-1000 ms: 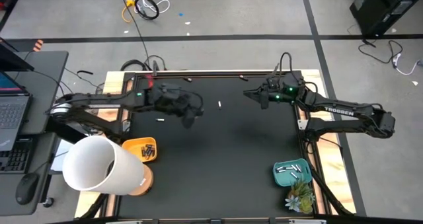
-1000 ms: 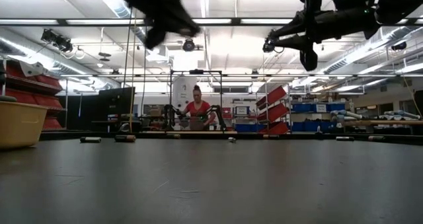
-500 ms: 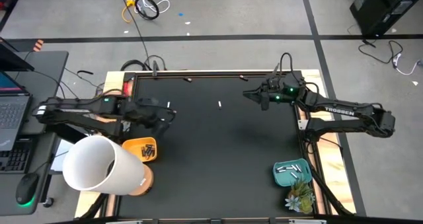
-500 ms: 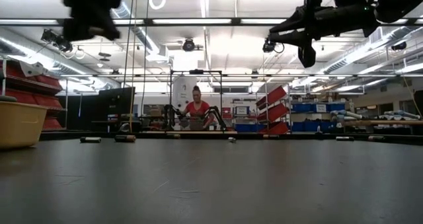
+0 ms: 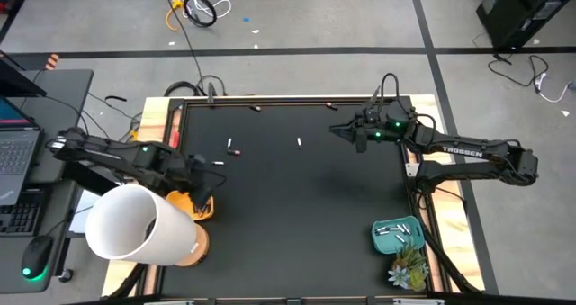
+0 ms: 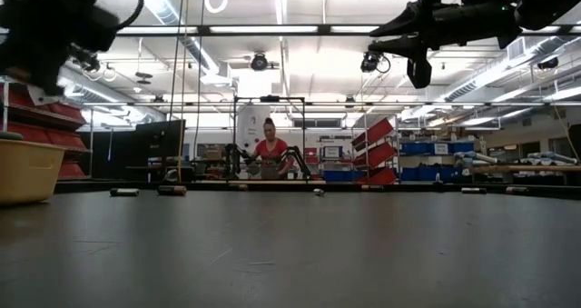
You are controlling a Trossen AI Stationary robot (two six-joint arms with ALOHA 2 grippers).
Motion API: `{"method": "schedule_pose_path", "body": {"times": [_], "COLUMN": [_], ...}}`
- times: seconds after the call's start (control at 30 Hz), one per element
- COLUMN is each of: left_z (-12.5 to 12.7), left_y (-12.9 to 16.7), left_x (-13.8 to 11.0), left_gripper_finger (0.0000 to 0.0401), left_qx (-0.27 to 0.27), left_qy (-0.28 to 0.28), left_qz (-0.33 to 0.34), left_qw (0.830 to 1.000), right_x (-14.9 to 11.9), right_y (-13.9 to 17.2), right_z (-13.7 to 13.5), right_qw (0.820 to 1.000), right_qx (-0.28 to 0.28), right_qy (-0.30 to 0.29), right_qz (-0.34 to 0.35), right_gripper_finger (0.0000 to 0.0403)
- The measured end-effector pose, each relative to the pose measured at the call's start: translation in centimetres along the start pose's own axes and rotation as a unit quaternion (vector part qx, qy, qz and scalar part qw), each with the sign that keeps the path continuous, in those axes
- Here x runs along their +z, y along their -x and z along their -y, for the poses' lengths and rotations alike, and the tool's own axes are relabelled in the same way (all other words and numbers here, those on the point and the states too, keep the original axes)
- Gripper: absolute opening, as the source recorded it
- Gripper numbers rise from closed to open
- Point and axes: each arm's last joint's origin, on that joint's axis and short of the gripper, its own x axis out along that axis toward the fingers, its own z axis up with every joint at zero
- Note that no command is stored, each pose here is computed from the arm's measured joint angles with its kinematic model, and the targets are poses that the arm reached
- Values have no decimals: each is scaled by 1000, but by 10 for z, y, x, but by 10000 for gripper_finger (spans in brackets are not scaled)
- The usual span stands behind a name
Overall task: Sort batteries
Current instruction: Put the black battery into the yellow bin
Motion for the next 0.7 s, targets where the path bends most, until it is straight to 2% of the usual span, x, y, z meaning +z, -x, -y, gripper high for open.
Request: {"method": "schedule_pose_path", "body": {"times": [0.27, 0.7], "left_z": [-13, -22], "left_y": [-28, -57], "left_x": [-19, -22], "left_gripper_finger": [72, 77], "left_qx": [38, 29], "left_qy": [30, 75], "left_qz": [-62, -24], "left_qw": [997, 996], "right_x": [1, 1], "right_y": [0, 0], "right_z": [0, 0], "right_qw": [1000, 1000], "right_qx": [-3, -6], "right_qy": [2, 6], "right_qz": [5, 9], "right_gripper_finger": [77, 77]}}
